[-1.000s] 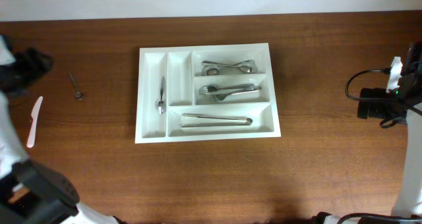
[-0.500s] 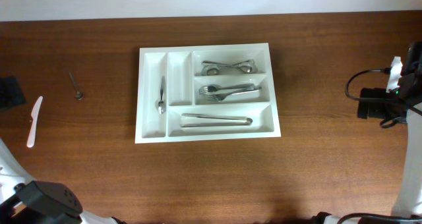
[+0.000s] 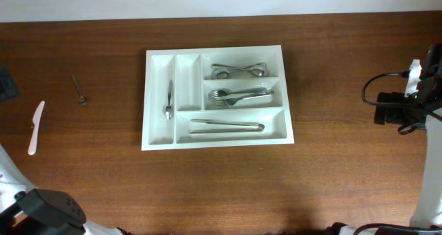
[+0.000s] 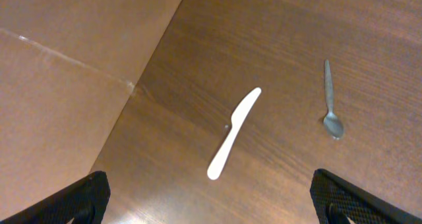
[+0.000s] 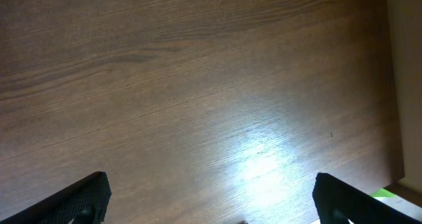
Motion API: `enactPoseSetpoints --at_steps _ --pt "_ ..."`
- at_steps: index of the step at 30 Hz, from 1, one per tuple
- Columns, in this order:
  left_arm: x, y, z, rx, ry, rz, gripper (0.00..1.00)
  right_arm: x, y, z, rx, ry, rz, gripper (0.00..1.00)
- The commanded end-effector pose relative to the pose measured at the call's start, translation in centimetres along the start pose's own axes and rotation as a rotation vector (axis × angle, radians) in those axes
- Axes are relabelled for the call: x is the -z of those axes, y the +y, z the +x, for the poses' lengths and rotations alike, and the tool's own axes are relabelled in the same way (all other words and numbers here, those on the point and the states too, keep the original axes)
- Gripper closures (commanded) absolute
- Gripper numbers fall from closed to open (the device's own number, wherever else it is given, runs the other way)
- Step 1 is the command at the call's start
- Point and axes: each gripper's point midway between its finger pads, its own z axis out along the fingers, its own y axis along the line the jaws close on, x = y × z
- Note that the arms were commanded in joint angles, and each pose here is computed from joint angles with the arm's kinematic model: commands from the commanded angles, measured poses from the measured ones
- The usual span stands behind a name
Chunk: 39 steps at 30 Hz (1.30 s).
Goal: Pack container
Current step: 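Raise the left gripper and move it left over the white knife, then lower the left gripper onto the white knife and align with it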
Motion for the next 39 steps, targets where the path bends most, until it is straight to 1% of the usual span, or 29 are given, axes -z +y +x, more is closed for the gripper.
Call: enactPoseSetpoints --at_steps 1,6,10,12,16,20,22,30,39 --pt "-3.7 -0.6 1.1 0.008 0.069 0.042 0.01 0.6 -0.5 0.1 -0.015 -0.016 0.019 0.01" --pt "-9.1 -1.6 4.2 -0.014 0.215 0.080 0.01 0.6 -0.5 0.1 -0.015 -0.016 0.019 0.01" --pt "-12.1 -3.4 6.5 -0.084 0.302 0.167 0.01 0.6 -0.5 0.1 -0.015 -0.016 0.019 0.01" --pt "-13.2 -3.9 7.2 -0.089 0.330 0.187 0.01 0.6 -0.5 0.1 -0.016 -0.016 0.019 0.01" --pt "-14.5 -4.7 8.2 -0.142 0.356 0.228 0.01 0.6 -0.5 0.1 -0.015 -0.016 0.019 0.01" --pt "-15.3 -4.8 8.7 -0.290 0.354 0.258 0.01 0.6 -0.5 0.1 -0.016 -0.016 0.019 0.01" --pt "-15.6 -4.6 8.8 -0.331 0.355 0.252 0.01 0.6 -0.5 0.1 -0.015 -0.016 0.019 0.01" --pt "-17.8 -4.7 10.4 -0.331 0.403 0.259 0.01 0.6 -0.5 0.1 -0.015 -0.016 0.019 0.01" --pt "-18.6 -3.9 10.6 -0.315 0.403 0.251 0.01 0.6 -0.5 0.1 -0.016 -0.016 0.019 0.01"
